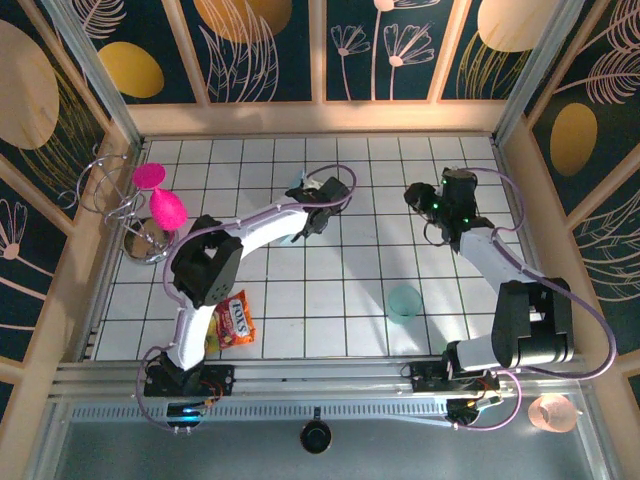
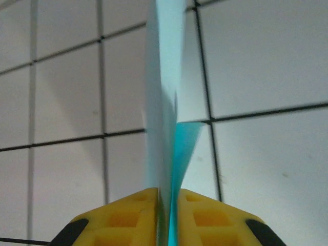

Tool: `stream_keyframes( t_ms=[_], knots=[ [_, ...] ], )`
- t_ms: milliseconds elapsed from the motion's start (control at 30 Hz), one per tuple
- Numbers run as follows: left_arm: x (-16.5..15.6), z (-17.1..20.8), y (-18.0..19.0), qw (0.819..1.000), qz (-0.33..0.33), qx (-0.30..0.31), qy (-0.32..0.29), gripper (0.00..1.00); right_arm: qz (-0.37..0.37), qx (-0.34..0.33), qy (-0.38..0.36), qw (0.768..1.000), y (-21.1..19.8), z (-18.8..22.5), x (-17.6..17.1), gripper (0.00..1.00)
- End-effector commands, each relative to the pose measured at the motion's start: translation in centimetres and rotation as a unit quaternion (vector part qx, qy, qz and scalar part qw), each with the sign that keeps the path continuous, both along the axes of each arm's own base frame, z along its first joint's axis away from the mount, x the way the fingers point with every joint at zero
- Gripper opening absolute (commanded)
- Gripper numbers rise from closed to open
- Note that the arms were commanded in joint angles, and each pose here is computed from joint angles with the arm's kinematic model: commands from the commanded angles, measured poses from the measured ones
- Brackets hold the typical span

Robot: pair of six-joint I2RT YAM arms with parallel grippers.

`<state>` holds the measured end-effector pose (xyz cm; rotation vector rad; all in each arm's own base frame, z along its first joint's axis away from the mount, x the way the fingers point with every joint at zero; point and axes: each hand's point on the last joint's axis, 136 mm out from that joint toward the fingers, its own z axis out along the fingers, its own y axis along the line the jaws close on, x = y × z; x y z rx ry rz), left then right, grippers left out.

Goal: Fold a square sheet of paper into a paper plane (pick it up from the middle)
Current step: Turn over the paper at the center of the table.

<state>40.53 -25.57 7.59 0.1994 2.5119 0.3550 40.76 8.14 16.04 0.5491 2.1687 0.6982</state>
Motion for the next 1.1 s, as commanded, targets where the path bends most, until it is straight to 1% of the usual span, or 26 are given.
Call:
stream_keyframes(
  t_ms=[0,67,167,300,367,433,500,600,667,700,800,833,867,967,1067],
  knots=[
    [-0.6,-1.5,-3.1,0.996,-0.015,-0.086,0.031,0.23,-0.017,0.002,0.004,1.000,-0.7,0.1,-0.4,0.40],
    [-1.0,-2.1,-4.4,0.990,-0.024,-0.128,0.047,0.30,-0.016,0.005,0.007,1.000,-0.6,-0.2,-0.4,0.40],
    [-1.4,-2.3,-5.5,0.980,-0.035,-0.184,0.065,0.37,-0.010,0.008,0.012,1.000,-0.4,-0.5,-0.3,0.40],
    [-1.3,-0.2,-6.5,0.958,-0.050,-0.277,0.064,0.47,0.015,0.016,0.018,1.000,0.8,-0.8,-0.1,0.41],
    [-1.2,1.2,-6.6,0.943,-0.056,-0.322,0.059,0.52,0.045,0.019,0.021,0.999,2.5,-1.0,0.0,0.41],
    [-1.1,2.4,-5.8,0.934,-0.049,-0.351,0.048,0.56,0.077,0.018,0.023,0.997,4.7,-1.2,0.0,0.41],
    [-0.9,3.2,-4.1,0.929,-0.029,-0.367,0.034,0.61,0.121,0.014,0.028,0.992,7.8,-1.6,-0.2,0.42],
    [-1.1,3.1,-0.8,0.928,0.012,-0.373,0.016,0.69,0.180,0.006,0.039,0.983,12.7,-2.4,-0.8,0.42],
    [-1.6,2.4,1.4,0.929,0.042,-0.368,0.008,0.74,0.210,0.010,0.046,0.977,15.6,-3.0,-1.3,0.43],
    [-1.8,3.0,2.4,0.927,0.052,-0.373,-0.004,0.77,0.224,0.014,0.049,0.973,17.0,-3.3,-1.5,0.43],
    [-2.4,3.1,5.1,0.921,0.087,-0.380,-0.026,0.85,0.267,0.019,0.070,0.961,21.4,-4.7,-2.4,0.43],
    [-3.1,2.3,6.1,0.920,0.100,-0.377,-0.026,0.89,0.271,0.019,0.076,0.959,22.1,-5.2,-2.2,0.43],
    [-3.4,2.3,6.8,0.918,0.108,-0.380,-0.033,0.91,0.291,0.021,0.079,0.953,24.1,-5.6,-2.9,0.42],
    [-4.3,2.0,8.1,0.911,0.123,-0.391,-0.047,0.98,0.310,0.021,0.100,0.945,26.8,-7.2,-3.3,0.42],
    [-4.9,1.8,8.8,0.908,0.129,-0.395,-0.051,0.99,0.317,0.015,0.121,0.941,28.2,-9.1,-3.2,0.41]
  ],
)
